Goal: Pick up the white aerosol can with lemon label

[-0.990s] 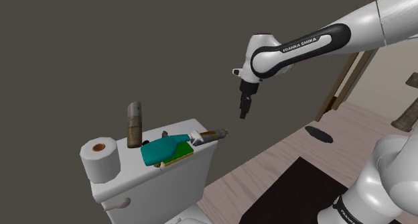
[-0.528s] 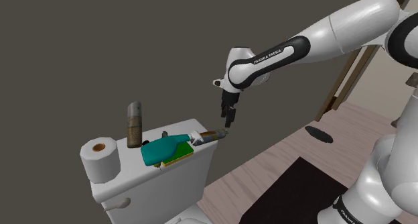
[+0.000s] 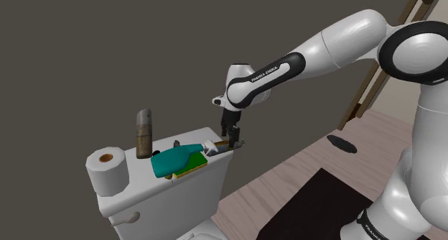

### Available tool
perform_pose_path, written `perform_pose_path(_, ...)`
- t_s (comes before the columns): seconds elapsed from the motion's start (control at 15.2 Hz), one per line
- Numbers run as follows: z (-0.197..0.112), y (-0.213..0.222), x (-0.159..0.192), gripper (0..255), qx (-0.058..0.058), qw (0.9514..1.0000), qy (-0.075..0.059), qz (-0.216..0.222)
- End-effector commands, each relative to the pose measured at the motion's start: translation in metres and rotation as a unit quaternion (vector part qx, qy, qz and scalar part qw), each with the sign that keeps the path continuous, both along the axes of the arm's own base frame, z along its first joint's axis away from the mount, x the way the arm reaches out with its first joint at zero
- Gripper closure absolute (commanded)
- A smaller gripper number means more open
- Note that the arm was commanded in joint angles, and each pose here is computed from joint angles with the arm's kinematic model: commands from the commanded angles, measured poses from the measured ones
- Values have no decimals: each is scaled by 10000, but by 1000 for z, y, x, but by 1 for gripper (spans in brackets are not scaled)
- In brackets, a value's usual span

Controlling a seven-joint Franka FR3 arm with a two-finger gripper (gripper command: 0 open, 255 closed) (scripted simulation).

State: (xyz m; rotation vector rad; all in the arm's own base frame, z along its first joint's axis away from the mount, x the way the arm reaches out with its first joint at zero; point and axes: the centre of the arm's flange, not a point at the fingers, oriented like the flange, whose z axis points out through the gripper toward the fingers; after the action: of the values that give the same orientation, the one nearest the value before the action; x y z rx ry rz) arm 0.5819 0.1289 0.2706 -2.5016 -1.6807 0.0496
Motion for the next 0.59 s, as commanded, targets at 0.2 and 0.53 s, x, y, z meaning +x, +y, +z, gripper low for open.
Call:
perform_pose_path(0.2,-29,-1,1,0,5,10000,-2,18)
perform_pose_path(0.53,-30,-1,1,255,5,10000,-1,18)
